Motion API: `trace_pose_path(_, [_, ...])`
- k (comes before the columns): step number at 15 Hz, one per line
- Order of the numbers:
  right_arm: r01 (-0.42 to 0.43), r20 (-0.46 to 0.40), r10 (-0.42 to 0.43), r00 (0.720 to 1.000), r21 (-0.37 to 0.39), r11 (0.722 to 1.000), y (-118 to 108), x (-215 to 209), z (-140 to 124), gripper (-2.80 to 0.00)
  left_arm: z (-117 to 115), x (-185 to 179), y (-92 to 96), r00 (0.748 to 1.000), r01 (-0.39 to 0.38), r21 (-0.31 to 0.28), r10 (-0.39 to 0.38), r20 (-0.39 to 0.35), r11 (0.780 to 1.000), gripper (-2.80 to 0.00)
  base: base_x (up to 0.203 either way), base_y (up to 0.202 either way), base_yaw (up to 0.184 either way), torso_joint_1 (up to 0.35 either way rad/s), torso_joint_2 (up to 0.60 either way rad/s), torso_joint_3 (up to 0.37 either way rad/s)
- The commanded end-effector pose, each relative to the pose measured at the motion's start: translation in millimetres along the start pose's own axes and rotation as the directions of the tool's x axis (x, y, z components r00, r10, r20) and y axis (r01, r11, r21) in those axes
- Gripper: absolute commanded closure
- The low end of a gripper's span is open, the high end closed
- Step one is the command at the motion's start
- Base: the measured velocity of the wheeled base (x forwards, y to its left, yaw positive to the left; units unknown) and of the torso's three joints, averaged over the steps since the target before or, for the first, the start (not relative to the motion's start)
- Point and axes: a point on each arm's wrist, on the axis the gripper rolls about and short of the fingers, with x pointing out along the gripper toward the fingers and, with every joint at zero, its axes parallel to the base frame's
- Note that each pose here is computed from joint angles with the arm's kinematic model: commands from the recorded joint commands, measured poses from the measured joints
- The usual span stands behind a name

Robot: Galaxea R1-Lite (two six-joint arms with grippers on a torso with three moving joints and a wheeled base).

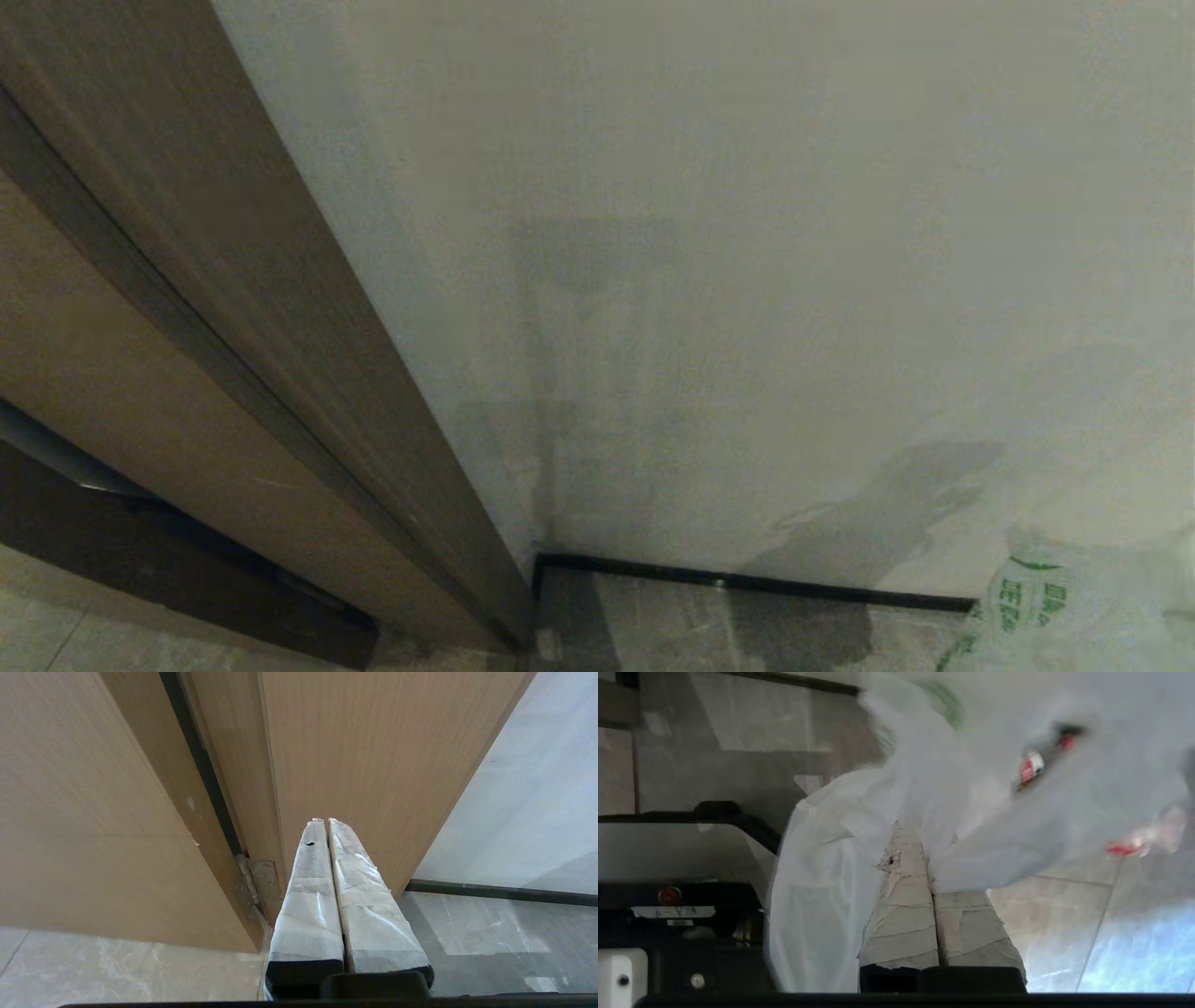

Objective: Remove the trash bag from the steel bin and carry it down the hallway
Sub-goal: Put the trash bag at the door

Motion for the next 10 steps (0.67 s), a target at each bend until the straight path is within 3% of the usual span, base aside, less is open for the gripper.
trace_pose_path(1, [0.020, -0.056, -0.020, 0.998, 0.004, 1.000, 3, 32, 7, 0.00, 0, 0, 0.0, 1.000, 0.001, 0.000, -0.001, 0.001, 1.000, 0.00, 0.000, 0.000, 0.000, 0.000, 0.00, 0.000])
trace_pose_path(3, [0.058, -0.035, -0.058, 0.998, 0.006, 0.998, 5, 53, 13, 0.00, 0, 0, 0.0, 1.000, -0.001, 0.000, 0.001, 0.001, 1.000, 0.00, 0.000, 0.000, 0.000, 0.000, 0.00, 0.000])
trace_pose_path(9, [0.009, -0.071, -0.011, 0.997, -0.023, 1.000, 12, 70, 15, 0.00, 0, 0, 0.0, 1.000, -0.001, -0.001, 0.001, 0.001, 1.000, 0.00, 0.000, 0.000, 0.000, 0.000, 0.00, 0.000])
trace_pose_path(10, [-0.005, -0.079, 0.002, 0.997, -0.037, 0.999, 14, 72, 15, -2.80, 0, 0, 0.0, 1.000, -0.001, 0.000, 0.001, 0.001, 1.000, 0.00, 0.000, 0.000, 0.000, 0.000, 0.00, 0.000])
